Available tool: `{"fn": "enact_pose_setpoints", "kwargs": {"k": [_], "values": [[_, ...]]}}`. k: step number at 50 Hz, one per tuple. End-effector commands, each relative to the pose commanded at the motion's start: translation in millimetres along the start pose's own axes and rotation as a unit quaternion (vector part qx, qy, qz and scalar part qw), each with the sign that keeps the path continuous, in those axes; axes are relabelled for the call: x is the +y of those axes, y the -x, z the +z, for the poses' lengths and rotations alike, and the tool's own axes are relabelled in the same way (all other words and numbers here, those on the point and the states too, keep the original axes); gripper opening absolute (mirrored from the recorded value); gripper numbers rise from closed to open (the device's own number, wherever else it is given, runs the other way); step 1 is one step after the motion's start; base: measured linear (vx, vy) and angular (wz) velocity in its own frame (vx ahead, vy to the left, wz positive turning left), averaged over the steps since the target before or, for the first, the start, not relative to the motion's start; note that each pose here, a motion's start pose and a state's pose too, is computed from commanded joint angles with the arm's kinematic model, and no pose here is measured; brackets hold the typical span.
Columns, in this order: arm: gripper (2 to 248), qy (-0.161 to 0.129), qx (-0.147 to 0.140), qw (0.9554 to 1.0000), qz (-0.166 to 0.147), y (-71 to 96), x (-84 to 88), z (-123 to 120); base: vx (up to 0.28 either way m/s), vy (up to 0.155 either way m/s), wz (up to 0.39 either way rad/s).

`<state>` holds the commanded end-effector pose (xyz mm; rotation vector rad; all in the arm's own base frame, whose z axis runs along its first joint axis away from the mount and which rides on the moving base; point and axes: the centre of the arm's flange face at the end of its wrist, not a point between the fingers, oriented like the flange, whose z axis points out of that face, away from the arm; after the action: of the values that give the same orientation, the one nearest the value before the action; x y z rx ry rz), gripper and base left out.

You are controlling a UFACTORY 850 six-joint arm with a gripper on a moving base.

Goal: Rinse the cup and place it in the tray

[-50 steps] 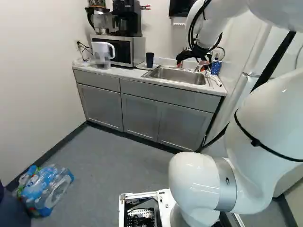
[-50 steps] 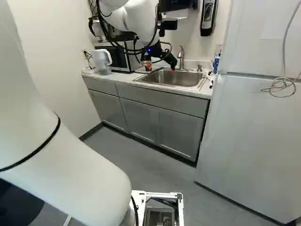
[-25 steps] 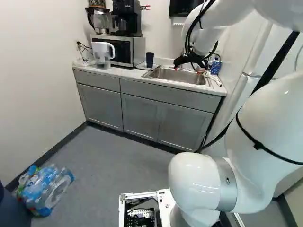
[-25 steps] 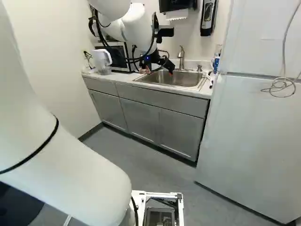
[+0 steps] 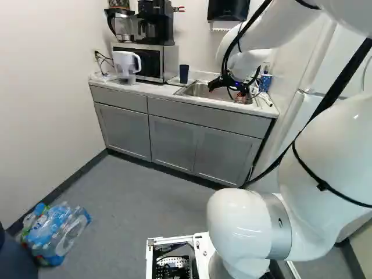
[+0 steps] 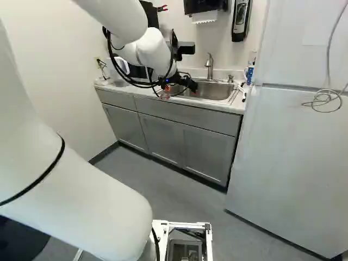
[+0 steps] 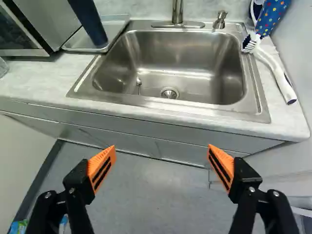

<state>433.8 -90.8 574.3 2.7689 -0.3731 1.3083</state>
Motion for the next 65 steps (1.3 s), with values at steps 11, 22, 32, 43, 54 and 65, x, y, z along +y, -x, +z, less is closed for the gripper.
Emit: {"fn": "enact_pose_setpoints", "kwargs": {"k": [11,22,32,43,54,65], "values": [[247,-0.008,0.021,0.9997,-0.011,30.5,-8.0,8.6,0.0,0.0,0.0],[247,-0.017,0.044,0.9986,-0.023,65.2,-16.0,15.4,0.0,0.0,0.0],[247,-0.027,0.066,0.9969,-0.035,99.5,-22.9,19.1,0.0,0.0,0.0],[247,-0.038,0.088,0.9943,-0.046,134.8,-28.7,20.0,0.0,0.0,0.0],[247,-0.049,0.108,0.9914,-0.055,166.4,-32.8,18.5,0.0,0.0,0.0],[247,-0.06,0.125,0.9884,-0.062,194.7,-35.6,15.3,0.0,0.0,0.0]]}}
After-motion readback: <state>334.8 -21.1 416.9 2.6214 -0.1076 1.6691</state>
